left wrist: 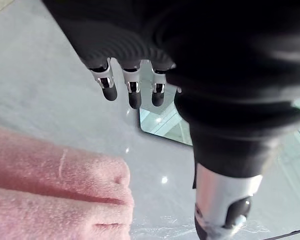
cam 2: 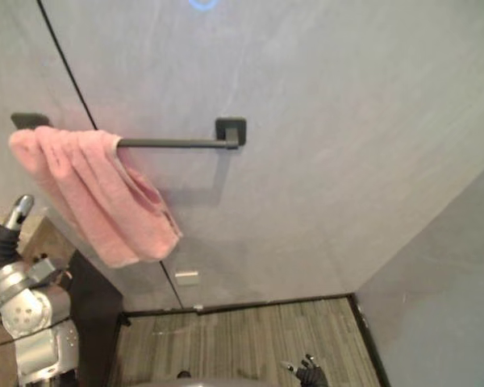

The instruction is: Organize washtable

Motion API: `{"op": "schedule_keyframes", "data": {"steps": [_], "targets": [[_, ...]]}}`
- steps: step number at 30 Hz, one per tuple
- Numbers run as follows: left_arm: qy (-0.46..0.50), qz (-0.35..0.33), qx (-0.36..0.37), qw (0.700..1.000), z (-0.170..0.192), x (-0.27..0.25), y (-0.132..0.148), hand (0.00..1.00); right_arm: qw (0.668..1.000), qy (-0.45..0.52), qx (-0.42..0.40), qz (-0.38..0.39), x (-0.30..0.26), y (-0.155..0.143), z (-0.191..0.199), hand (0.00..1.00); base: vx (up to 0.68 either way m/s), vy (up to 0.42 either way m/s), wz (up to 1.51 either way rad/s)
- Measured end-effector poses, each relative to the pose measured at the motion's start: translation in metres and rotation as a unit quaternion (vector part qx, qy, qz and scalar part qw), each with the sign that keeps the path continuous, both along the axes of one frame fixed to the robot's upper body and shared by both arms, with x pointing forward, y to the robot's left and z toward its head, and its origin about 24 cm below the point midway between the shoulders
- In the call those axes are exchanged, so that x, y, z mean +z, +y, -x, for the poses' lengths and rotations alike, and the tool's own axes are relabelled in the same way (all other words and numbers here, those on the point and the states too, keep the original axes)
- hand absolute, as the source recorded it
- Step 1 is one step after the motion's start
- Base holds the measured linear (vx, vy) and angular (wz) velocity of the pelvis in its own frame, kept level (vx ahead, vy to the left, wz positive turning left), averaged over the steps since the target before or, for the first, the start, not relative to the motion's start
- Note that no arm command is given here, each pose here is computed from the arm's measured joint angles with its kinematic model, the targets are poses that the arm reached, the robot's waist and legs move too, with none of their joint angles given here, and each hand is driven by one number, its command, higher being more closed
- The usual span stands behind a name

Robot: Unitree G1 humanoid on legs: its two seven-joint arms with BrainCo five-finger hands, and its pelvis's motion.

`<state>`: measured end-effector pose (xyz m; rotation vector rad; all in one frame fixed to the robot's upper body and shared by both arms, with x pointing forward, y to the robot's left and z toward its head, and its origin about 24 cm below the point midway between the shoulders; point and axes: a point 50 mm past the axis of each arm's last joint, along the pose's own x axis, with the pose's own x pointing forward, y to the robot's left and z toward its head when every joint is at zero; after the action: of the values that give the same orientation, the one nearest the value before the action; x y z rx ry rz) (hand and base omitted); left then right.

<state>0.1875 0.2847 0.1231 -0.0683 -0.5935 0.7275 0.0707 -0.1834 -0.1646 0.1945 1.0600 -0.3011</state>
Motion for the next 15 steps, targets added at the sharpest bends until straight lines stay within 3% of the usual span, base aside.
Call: {"op": "schedule_keyframes", "data": {"steps": [15], "targets": [[0.085, 0.017, -0.024, 0.996, -0.004, -0.027, 0.049, 0.0, 1.0, -0.002, 0.005, -0.009, 0.0, 0.0, 0.0, 0.0, 0.05, -0.008, -0.01]]}}
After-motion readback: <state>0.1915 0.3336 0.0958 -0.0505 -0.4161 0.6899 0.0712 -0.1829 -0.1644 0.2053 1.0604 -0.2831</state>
